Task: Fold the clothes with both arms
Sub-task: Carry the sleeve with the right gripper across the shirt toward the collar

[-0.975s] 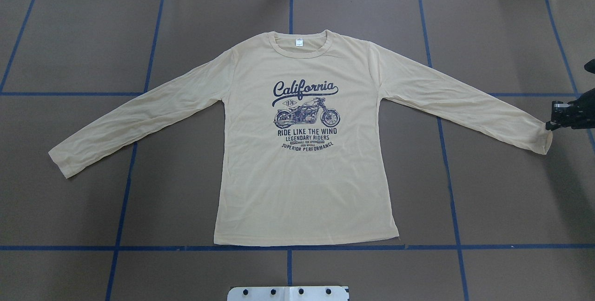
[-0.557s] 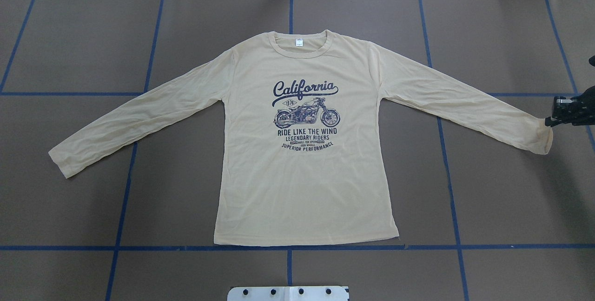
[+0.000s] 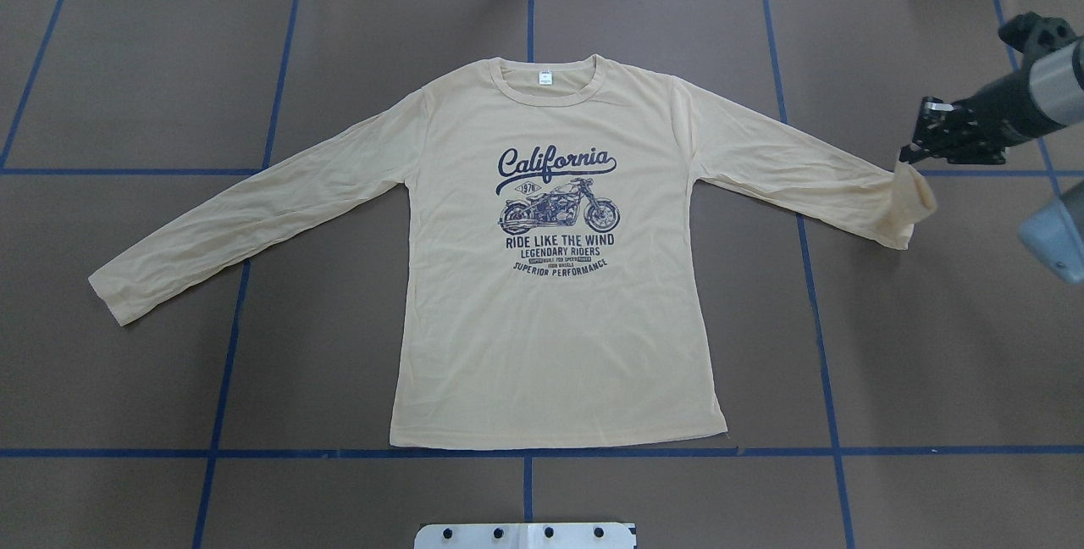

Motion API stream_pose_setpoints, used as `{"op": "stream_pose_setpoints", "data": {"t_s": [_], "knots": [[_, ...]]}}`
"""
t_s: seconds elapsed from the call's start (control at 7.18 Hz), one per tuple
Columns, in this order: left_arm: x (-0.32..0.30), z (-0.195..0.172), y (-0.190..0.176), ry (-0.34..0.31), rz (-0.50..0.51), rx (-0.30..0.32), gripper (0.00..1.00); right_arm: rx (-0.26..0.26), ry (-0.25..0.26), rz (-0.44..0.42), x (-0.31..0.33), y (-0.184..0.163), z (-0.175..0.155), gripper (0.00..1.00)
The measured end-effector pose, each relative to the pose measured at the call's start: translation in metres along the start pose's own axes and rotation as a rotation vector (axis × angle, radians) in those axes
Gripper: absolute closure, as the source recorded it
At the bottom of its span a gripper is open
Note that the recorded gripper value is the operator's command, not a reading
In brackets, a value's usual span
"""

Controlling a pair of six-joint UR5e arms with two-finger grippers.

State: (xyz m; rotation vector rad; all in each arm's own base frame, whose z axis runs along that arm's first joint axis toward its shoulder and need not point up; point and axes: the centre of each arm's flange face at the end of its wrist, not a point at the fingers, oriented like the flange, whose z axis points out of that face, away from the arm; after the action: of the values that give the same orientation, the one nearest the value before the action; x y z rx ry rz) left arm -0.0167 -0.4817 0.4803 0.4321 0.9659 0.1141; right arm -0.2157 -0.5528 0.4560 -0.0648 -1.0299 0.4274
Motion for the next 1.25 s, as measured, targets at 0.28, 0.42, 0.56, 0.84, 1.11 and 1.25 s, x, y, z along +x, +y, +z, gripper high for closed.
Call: {"op": "stream_pose_setpoints", "data": {"t_s": [0.28,0.42,0.56,0.84,1.11,1.25], "knots": [[0.007,-0.003,-0.009,0.003,0.012,0.012,0.00,0.022,0.033,0.009,-0.153,0.034,0.027,1.00],[0.009,-0.004,-0.012,0.004,0.016,0.016,0.00,0.040,0.030,0.006,-0.209,0.054,0.039,1.00],[0.009,-0.004,-0.014,0.005,0.019,0.018,0.00,0.045,0.010,0.004,-0.260,0.070,0.046,1.00],[0.008,-0.003,-0.015,0.005,0.021,0.016,0.00,0.044,-0.039,-0.022,-0.353,0.093,0.046,1.00],[0.008,-0.002,-0.015,0.006,0.021,0.016,0.00,0.034,-0.078,-0.070,-0.427,0.124,0.047,1.00],[0.009,-0.001,-0.015,0.008,0.022,0.014,0.00,0.043,-0.087,-0.099,-0.457,0.150,0.059,1.00]]}}
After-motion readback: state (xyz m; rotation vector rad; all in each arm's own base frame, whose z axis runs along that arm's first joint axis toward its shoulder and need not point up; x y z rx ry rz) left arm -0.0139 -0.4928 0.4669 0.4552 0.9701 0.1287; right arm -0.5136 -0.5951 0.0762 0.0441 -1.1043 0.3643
